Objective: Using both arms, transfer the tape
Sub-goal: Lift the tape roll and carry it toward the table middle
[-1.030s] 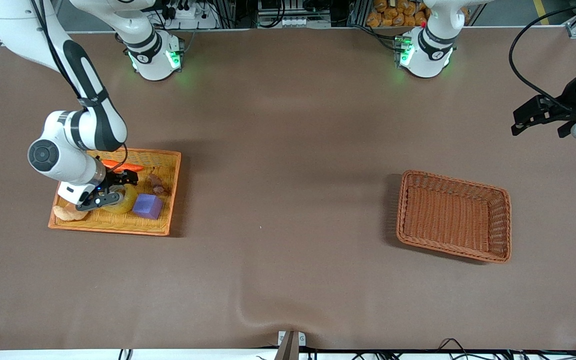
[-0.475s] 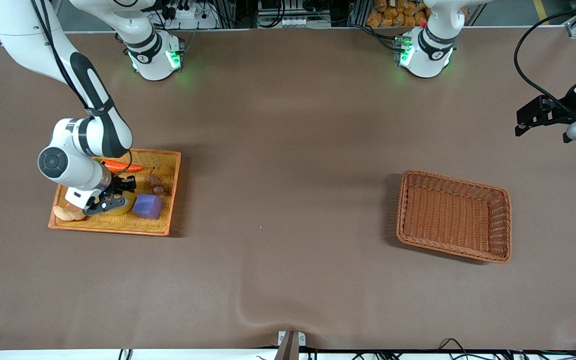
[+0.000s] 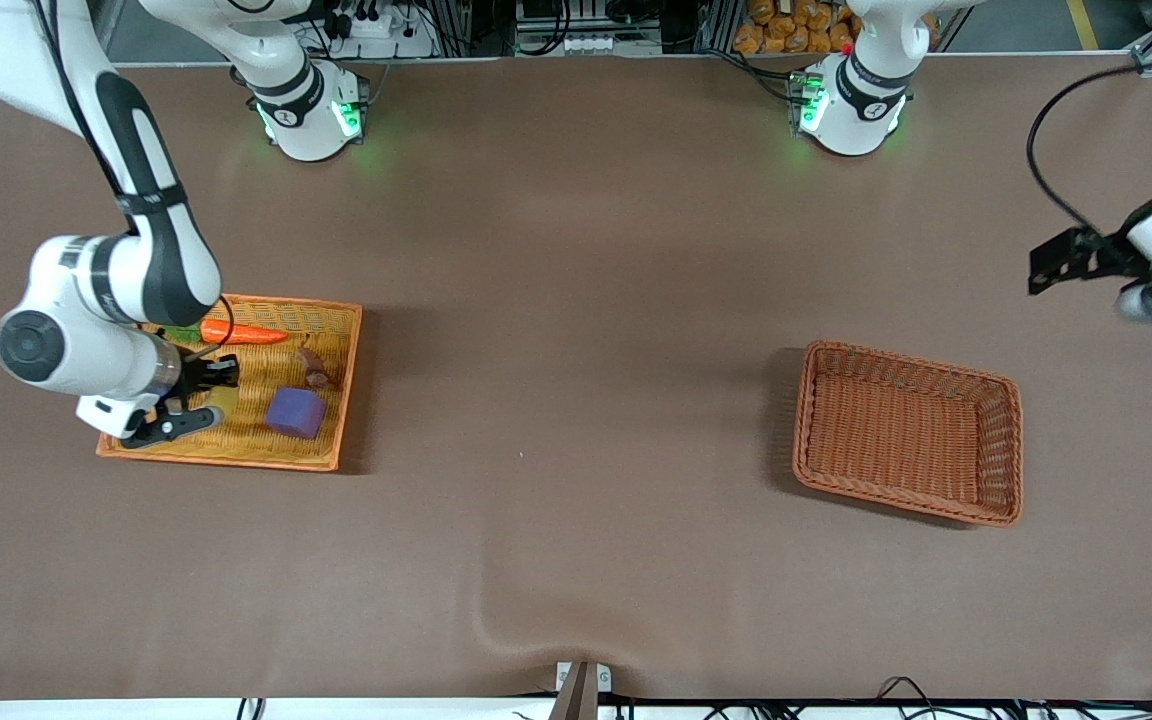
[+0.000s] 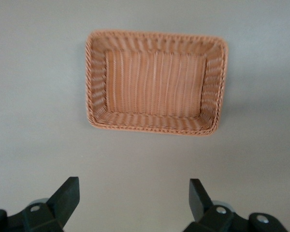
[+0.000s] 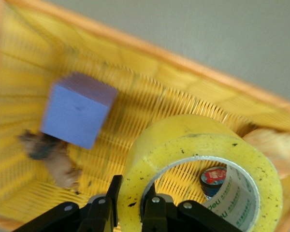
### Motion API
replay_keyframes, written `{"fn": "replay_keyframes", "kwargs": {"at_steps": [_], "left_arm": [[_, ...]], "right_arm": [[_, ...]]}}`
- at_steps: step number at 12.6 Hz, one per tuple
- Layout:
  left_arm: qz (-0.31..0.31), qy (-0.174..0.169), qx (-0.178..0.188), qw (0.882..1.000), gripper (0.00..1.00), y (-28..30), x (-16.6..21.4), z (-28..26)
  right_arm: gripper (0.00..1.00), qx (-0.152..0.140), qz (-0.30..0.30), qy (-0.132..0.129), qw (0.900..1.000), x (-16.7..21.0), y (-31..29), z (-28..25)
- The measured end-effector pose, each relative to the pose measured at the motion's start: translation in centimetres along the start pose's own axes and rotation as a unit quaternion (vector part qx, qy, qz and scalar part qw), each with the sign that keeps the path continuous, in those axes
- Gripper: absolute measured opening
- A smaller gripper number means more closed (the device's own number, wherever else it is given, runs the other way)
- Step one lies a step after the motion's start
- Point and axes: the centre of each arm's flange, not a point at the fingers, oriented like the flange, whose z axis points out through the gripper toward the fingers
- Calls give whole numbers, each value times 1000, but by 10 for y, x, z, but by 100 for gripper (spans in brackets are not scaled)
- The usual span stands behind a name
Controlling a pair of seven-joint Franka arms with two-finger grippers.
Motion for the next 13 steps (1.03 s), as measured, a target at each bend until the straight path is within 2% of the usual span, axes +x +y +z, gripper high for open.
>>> {"fn": "replay_keyframes", "kwargs": {"at_steps": [1, 3, 4, 6, 7, 9, 12, 13], "left_arm": [[1, -18, -6, 1000, 100, -3, 12, 25], [3, -30, -8, 1000, 100, -5, 25, 44], [7, -27, -1, 1000, 100, -4, 26, 41], [15, -18, 11, 1000, 100, 3, 27, 29], [16, -16, 12, 1000, 100, 5, 26, 26], [15, -15, 13, 1000, 100, 4, 26, 25], [5, -21, 11, 1000, 100, -8, 25, 30], [0, -22, 10, 1000, 100, -15, 26, 33]], "right_arm": [[22, -5, -16, 15, 1000, 5, -19, -32], [22, -5, -34, 32, 999, 16, -85, -85], [22, 13, -28, 38, 999, 23, -128, -103], [22, 84, -14, 57, 995, 36, -206, -124], [22, 94, -17, 58, 994, 44, -243, -127], [22, 83, -6, 51, 995, 66, -316, -114], [22, 59, 43, 34, 997, 98, -422, -52], [22, 59, 63, 40, 995, 107, -452, -29]]}}
